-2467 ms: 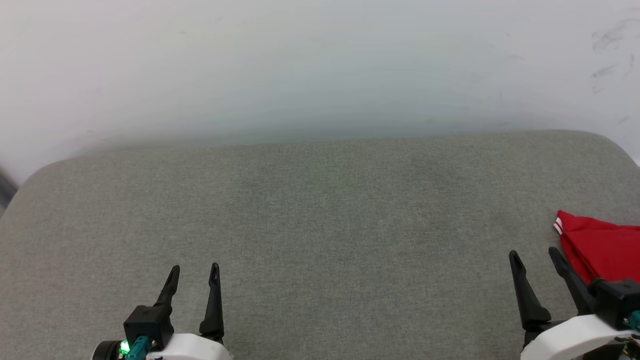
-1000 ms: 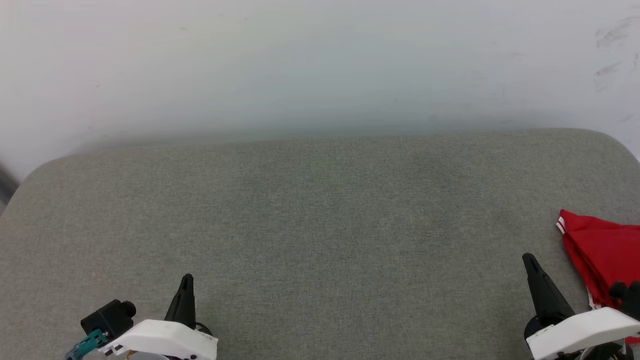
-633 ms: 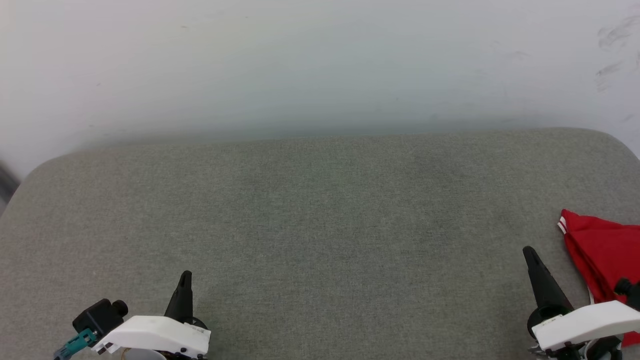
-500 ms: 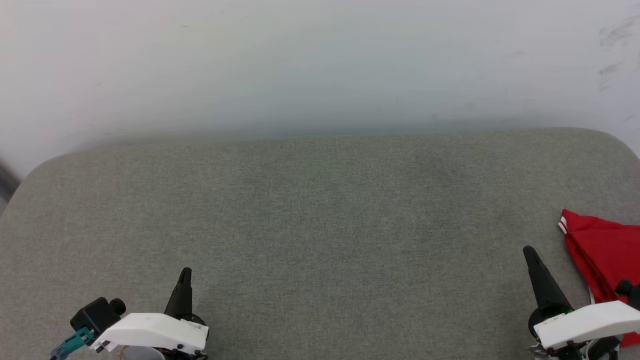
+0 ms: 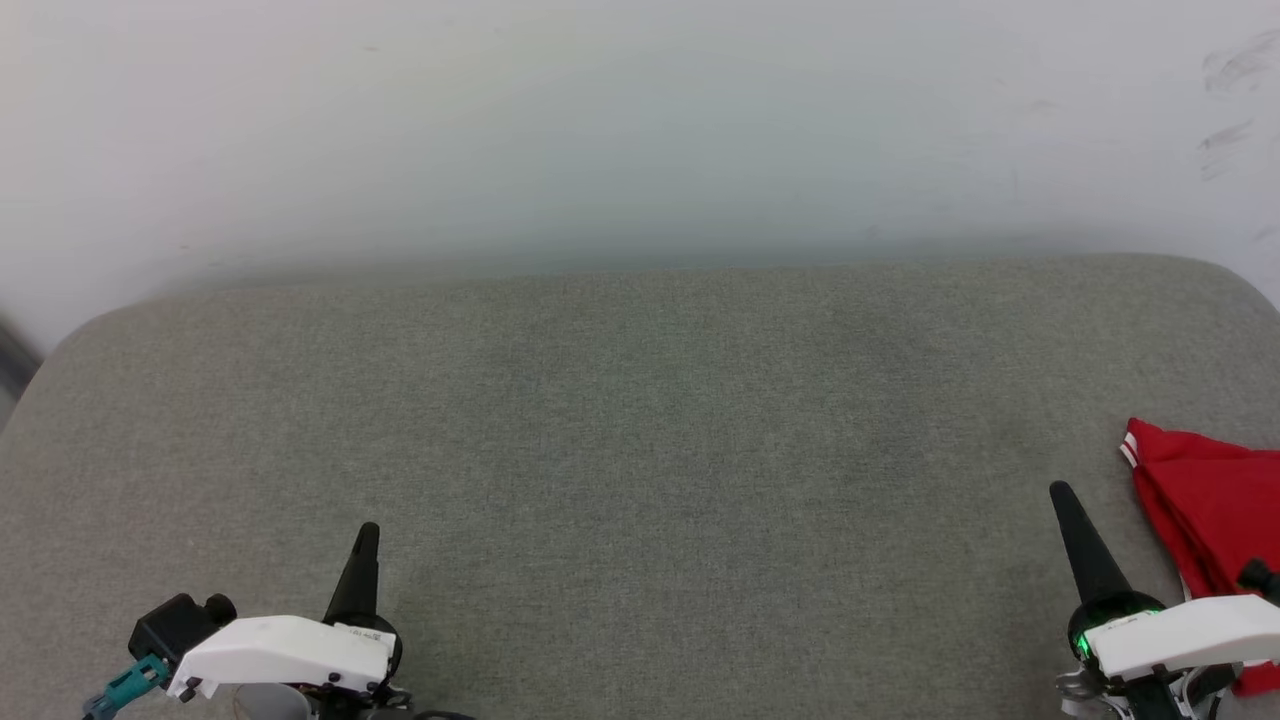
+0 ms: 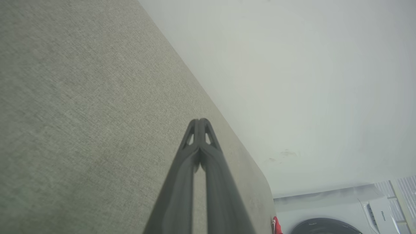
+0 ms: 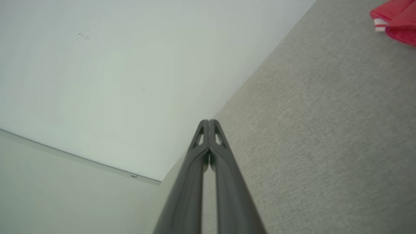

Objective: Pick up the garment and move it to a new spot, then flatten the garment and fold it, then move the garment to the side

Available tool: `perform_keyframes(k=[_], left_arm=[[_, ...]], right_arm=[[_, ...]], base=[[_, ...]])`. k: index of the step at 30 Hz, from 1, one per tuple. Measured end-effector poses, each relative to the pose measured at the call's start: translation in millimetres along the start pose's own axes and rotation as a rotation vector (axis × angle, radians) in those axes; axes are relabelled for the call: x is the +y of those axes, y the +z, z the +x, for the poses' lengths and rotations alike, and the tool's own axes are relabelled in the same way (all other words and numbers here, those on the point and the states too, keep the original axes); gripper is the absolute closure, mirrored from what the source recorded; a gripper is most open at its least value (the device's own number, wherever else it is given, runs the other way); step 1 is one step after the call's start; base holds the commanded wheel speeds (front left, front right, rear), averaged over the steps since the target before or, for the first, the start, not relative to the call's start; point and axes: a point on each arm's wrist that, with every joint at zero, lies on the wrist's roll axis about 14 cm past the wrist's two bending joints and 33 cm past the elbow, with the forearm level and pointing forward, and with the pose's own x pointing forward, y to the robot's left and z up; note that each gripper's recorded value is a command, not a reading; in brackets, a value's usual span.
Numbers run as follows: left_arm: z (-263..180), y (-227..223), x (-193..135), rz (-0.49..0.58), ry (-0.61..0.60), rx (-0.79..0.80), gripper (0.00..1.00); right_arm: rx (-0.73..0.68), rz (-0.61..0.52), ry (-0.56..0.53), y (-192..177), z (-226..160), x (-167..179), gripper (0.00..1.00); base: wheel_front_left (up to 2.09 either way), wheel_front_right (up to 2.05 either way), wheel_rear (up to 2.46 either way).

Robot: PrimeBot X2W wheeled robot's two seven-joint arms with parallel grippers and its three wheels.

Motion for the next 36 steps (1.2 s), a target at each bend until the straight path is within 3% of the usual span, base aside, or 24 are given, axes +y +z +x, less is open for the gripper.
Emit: perform_keyframes(k=[36], left_arm=[[6.2, 13.8, -8.2, -0.337, -0.063, -0.017, 1.0]], right_arm=[[-0.031, 0.347, 0.008, 2.2, 13.5, -1.2, 1.0]], base=[[0.0, 0.0, 0.0]])
